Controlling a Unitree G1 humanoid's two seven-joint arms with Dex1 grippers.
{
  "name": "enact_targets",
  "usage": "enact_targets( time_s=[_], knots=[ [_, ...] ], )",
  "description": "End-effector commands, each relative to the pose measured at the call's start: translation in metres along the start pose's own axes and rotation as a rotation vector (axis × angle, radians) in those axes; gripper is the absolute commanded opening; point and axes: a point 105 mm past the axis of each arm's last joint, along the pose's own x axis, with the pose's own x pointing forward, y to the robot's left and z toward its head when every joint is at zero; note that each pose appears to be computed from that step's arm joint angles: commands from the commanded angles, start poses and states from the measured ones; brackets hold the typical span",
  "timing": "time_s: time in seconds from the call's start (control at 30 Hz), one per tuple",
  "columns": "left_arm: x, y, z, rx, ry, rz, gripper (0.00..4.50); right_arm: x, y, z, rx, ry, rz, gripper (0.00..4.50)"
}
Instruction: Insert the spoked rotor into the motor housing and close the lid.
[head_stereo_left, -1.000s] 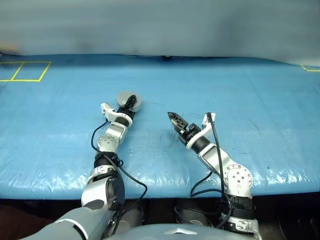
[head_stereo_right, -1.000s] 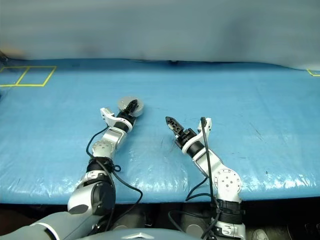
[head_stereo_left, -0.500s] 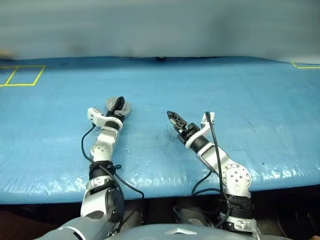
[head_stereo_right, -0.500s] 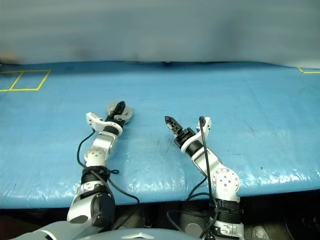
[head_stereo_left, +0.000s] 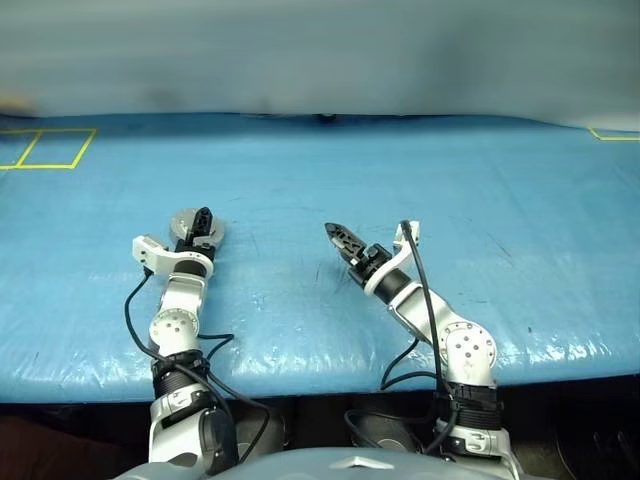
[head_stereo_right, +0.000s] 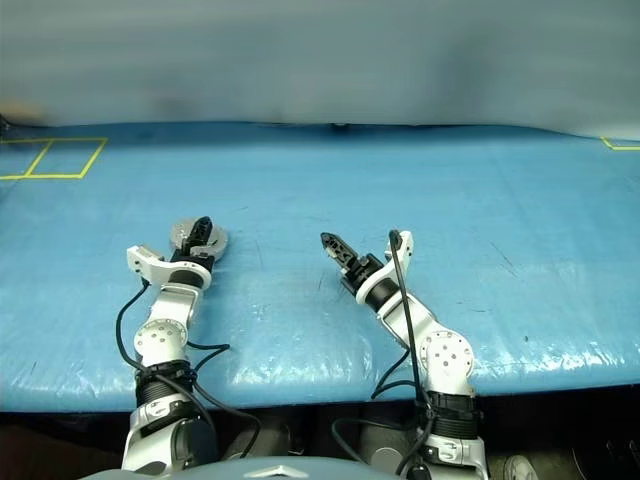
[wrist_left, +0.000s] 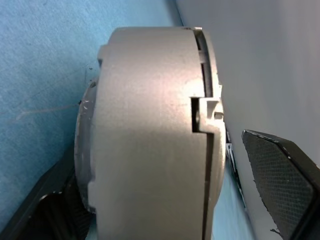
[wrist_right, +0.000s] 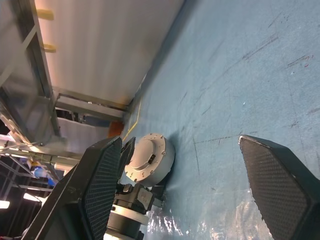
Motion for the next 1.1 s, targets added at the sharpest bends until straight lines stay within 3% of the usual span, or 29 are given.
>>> enact_targets(
  time_s=[0.03,0.13,0.3,0.4,0.53,0.73,0.87,1.1],
  knots=[
    [0.004,-0.019,-0.010,-0.083,0.041,-0.089,4.49,0.002,0.010,0.002,-0.022,-0.004,0.040,3.90],
    [0.013,-0.030,-0.024,-0.187,0.082,-0.132,4.49,0.002,0.010,0.002,-0.024,-0.006,0.037,3.90],
    [0.030,-0.045,-0.052,-0.214,0.167,-0.159,4.49,0.002,0.009,0.004,-0.029,-0.014,0.031,3.90],
    [0.036,-0.052,-0.063,-0.218,0.201,-0.174,3.90,0.001,0.008,0.005,-0.030,-0.023,0.025,3.90],
    [0.051,-0.062,-0.078,-0.206,0.248,-0.149,2.65,-0.001,0.006,0.007,-0.031,-0.036,0.013,3.90],
    [0.059,-0.071,-0.088,-0.136,0.290,-0.140,2.64,-0.003,0.006,0.008,-0.033,-0.044,0.008,3.90],
    [0.054,-0.055,-0.094,-0.148,0.314,-0.092,2.64,-0.004,0.005,0.007,-0.031,-0.049,0.006,3.90],
    [0.029,-0.063,-0.097,-0.367,0.352,-0.230,2.64,-0.002,0.003,0.004,-0.038,-0.037,-0.001,3.90]
  ],
)
